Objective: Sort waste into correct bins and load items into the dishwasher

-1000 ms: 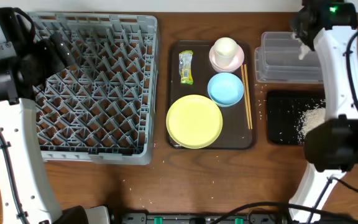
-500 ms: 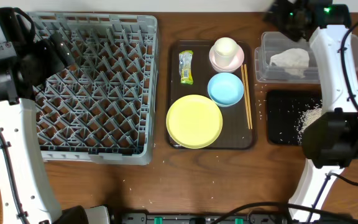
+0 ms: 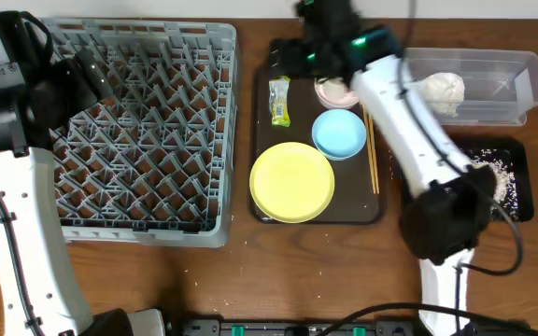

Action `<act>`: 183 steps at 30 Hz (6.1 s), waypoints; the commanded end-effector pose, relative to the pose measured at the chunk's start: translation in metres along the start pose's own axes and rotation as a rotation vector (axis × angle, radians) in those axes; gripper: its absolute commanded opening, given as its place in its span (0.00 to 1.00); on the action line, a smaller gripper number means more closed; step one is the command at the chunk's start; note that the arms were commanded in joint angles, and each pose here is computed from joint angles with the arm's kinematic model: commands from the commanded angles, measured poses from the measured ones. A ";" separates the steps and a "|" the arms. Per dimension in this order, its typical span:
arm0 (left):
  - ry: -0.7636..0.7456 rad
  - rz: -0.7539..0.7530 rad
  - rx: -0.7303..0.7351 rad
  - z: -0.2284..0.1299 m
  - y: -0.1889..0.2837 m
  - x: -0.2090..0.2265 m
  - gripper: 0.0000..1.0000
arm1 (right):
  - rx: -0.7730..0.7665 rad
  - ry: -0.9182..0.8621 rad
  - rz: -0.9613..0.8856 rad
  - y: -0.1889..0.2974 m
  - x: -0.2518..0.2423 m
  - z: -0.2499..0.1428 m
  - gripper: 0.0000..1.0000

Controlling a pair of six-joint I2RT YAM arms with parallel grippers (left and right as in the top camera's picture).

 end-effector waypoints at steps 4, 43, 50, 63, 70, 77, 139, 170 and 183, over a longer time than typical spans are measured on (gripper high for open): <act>-0.002 0.008 0.005 -0.001 -0.001 0.002 0.99 | -0.052 0.002 -0.328 -0.068 -0.029 -0.026 0.92; -0.002 0.008 0.005 -0.001 -0.001 0.002 1.00 | 0.176 0.009 -0.356 -0.145 -0.050 -0.087 0.01; -0.002 0.008 0.005 -0.001 -0.001 0.002 1.00 | 0.039 -0.062 -0.254 -0.080 -0.029 -0.035 0.01; -0.002 0.008 0.005 -0.001 -0.001 0.002 1.00 | -0.410 -0.642 -0.251 0.112 -0.122 0.084 0.01; -0.002 0.008 0.006 -0.001 -0.001 0.002 1.00 | -0.356 -1.075 -0.488 0.131 -0.230 0.065 0.01; -0.002 0.008 0.006 -0.001 -0.001 0.002 1.00 | -0.334 -1.203 -0.588 0.124 -0.289 0.062 0.01; -0.002 0.008 0.006 -0.001 -0.001 0.002 1.00 | 0.100 -0.074 -0.429 0.055 -0.081 -0.017 0.99; 0.036 -0.469 0.084 -0.013 0.011 -0.050 1.00 | 0.298 -0.409 -0.032 0.104 -0.156 0.012 0.99; -0.210 -0.927 0.087 -0.027 0.043 -0.129 1.00 | 0.156 -0.639 -0.057 0.126 -0.216 0.042 0.99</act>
Point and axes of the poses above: each gripper's point midway between its finger pads, its own y axis back along the fingers, its own x axis along the line the jaws close on, z = x × y, the point moved 6 cm from there along y, back along the fingers, and after that the axes turned 15 degrees about -y, right-handed, at the moved point
